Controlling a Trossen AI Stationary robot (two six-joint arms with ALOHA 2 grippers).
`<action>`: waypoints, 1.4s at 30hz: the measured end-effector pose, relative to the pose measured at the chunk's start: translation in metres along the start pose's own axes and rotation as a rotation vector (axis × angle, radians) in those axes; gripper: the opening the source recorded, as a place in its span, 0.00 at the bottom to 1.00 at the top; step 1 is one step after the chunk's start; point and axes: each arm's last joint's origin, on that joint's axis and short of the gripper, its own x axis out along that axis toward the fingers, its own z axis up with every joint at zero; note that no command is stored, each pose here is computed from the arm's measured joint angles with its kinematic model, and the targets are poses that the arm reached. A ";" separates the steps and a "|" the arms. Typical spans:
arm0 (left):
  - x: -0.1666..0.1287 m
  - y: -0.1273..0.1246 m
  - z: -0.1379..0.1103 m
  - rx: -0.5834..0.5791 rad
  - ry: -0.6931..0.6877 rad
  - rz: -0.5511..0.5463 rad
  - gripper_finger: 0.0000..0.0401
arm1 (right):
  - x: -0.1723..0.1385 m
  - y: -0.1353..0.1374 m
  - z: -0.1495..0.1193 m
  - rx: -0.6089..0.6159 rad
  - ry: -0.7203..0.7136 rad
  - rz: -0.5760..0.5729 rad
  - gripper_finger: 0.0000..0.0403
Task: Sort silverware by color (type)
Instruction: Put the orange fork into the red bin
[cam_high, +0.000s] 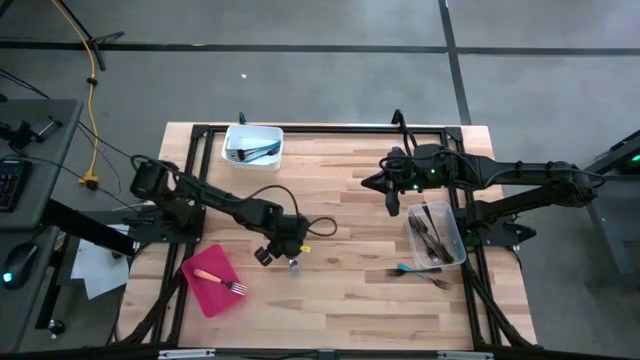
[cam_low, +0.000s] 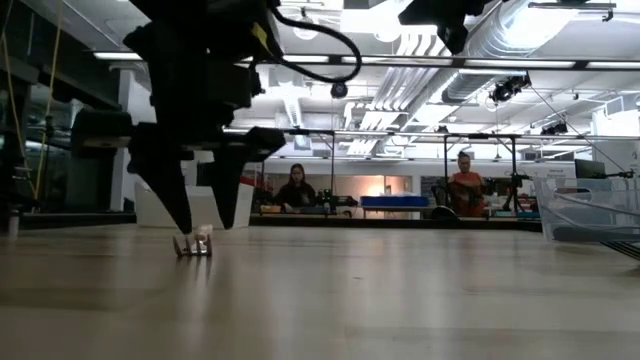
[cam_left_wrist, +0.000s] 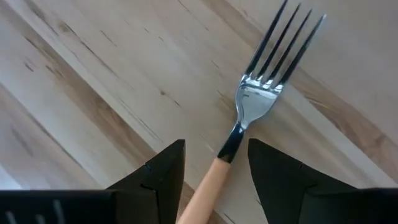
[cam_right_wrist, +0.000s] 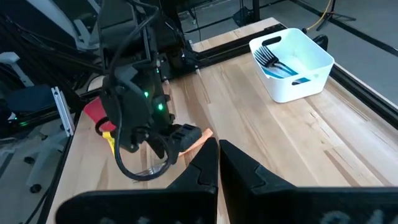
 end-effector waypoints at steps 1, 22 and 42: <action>0.002 0.000 0.000 -0.001 0.005 -0.004 0.42 | 0.000 0.000 0.000 0.000 0.002 -0.001 0.00; 0.019 0.001 -0.007 -0.148 0.034 -0.087 0.10 | 0.000 0.000 -0.001 0.010 0.012 -0.005 0.00; -0.027 0.026 -0.034 -0.511 -0.030 0.011 0.01 | 0.000 0.000 -0.002 0.015 0.016 -0.006 0.00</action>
